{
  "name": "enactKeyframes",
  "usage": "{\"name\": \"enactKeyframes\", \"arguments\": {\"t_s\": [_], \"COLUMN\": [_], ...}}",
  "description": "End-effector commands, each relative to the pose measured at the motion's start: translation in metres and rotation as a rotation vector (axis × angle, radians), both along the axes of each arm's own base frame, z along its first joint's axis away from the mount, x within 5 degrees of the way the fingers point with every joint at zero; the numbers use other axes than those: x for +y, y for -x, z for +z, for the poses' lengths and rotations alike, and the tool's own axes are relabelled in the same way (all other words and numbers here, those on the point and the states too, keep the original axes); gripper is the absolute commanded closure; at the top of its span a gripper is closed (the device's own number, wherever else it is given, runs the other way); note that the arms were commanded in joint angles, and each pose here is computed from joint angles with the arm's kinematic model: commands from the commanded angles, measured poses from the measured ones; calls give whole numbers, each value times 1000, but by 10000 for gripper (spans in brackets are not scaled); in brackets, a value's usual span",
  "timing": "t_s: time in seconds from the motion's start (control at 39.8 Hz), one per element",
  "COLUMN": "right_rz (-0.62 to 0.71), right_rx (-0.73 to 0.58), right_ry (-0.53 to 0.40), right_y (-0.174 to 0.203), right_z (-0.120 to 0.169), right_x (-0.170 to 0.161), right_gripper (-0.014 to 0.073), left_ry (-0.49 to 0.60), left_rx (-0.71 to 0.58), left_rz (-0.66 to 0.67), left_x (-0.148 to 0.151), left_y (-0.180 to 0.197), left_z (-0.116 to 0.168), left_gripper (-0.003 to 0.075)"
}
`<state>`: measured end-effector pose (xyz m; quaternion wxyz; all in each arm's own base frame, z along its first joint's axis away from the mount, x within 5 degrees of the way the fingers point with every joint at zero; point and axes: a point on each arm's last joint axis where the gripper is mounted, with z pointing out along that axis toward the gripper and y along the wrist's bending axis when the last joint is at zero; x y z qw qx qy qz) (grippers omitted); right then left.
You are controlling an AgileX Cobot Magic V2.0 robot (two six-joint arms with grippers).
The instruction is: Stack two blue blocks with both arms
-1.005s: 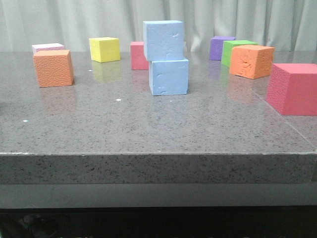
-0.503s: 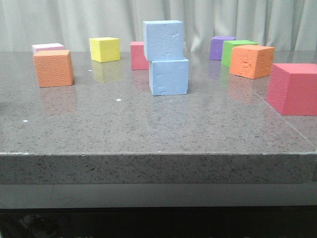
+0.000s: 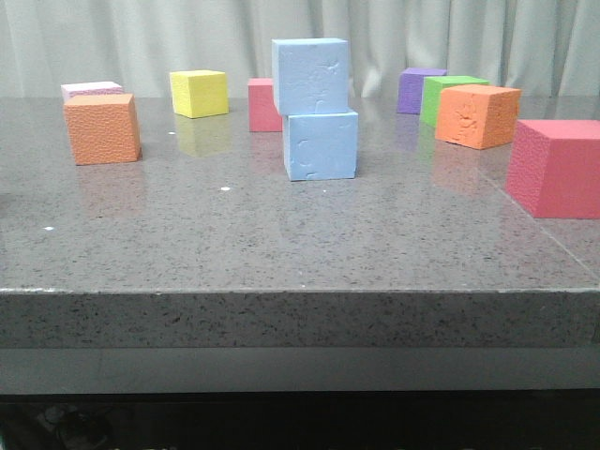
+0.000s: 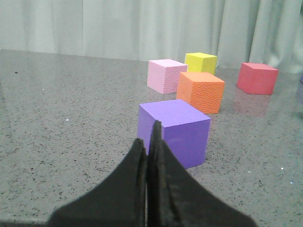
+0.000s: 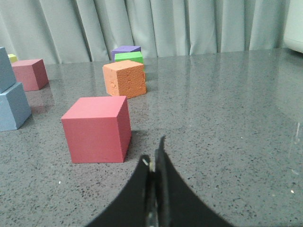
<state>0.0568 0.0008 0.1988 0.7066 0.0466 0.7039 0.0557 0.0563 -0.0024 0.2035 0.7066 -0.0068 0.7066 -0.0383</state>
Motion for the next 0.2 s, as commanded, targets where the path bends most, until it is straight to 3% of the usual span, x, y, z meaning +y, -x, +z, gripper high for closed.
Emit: {"name": "enactKeyframes", "arguments": {"t_s": [0.0,0.18], "right_rz": [-7,-7], "right_rx": [-92,-92], "right_ry": [9,9], "right_y": [2,2], "right_z": [8,8], "right_x": [0,0], "right_gripper": [664,664], "left_ry": [10,10], "left_rx": [-70,-70], "left_rz": [-10,-10], "left_x": [-1,-1], "left_y": [0,0], "left_z": [-3,-3], "left_gripper": [738,738]}}
